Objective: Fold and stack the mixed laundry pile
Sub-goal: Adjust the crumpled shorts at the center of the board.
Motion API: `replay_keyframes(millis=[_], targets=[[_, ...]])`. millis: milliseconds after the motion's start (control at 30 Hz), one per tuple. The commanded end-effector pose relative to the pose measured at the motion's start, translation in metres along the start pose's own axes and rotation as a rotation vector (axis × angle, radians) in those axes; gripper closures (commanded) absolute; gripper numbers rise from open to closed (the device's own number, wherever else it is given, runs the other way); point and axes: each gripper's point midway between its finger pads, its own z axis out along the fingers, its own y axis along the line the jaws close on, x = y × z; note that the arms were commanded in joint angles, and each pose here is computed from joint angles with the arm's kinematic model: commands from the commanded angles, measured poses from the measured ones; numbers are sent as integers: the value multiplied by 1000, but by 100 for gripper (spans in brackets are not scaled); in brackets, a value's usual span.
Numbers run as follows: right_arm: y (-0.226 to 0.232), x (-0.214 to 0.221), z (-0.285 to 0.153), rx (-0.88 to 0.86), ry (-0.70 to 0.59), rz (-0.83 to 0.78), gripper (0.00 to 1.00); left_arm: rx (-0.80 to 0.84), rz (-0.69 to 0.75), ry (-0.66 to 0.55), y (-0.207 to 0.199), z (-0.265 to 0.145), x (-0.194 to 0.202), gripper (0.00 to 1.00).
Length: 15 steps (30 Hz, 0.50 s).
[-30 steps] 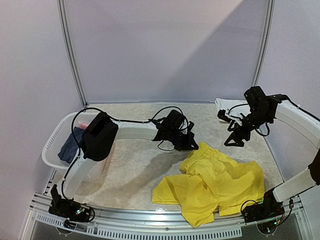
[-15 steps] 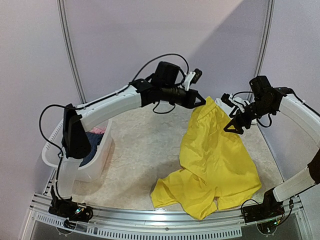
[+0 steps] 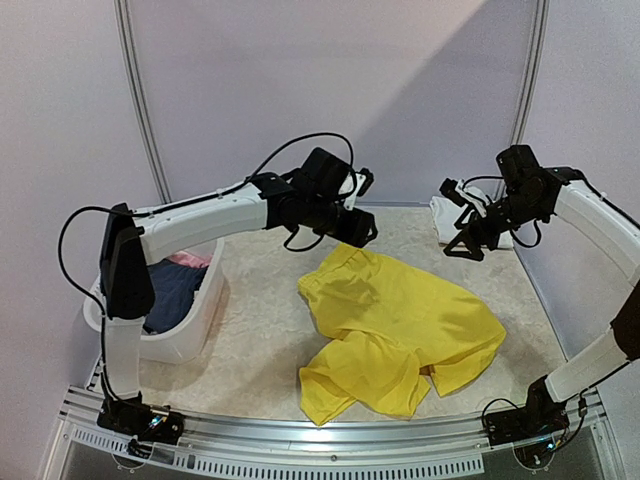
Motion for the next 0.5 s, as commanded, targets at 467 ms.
replay_keyframes(millis=[467], targets=[[43, -42, 116, -82, 150, -43, 18, -394, -319, 195, 105, -55, 144, 39]])
